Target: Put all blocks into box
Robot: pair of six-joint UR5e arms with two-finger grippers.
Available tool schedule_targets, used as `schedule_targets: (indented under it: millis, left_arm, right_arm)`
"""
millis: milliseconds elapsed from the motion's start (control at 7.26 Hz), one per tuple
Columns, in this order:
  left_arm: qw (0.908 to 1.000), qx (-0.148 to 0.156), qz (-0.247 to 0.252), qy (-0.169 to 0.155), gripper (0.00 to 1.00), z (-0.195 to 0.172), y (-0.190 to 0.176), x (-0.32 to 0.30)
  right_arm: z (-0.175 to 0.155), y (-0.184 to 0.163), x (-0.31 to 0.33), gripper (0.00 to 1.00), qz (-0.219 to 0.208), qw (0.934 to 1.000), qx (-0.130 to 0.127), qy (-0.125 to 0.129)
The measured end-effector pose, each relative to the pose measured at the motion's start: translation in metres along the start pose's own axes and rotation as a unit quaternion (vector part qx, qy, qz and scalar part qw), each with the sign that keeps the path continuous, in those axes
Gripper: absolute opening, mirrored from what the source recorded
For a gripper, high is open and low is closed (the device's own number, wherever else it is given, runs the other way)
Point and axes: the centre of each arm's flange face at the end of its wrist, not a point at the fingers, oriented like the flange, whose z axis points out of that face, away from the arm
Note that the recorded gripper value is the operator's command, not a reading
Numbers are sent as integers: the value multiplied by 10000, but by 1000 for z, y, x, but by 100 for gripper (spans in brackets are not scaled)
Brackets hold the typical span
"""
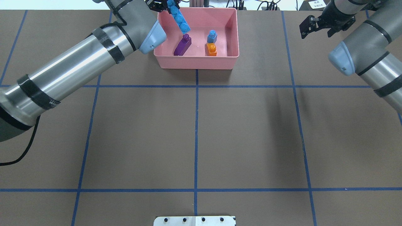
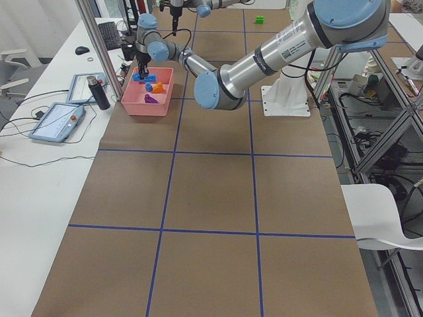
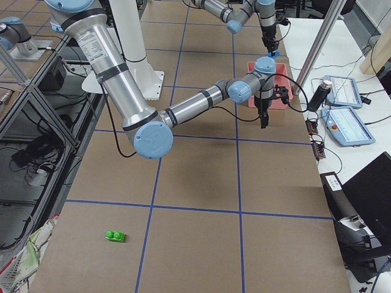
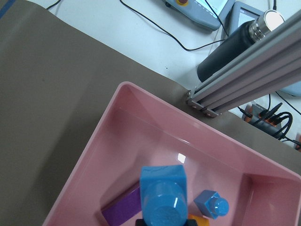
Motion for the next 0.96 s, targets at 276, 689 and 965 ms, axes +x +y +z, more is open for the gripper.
schedule_targets:
  millis: [276,689,965]
  left_arm:
    - [10000,32,-43,-23,53,15,30,25]
    - [9999,-47,-82,92,100,25,63,44]
    - [9981,-413,457,18,100,15,77,48]
  right_arm:
    - [-6,12,7,100,2,9999,-49,-129]
    - [-7,48,36,100,-34,9999,-129,-95]
    - [-13,95,81,100,-118,9996,-239,4]
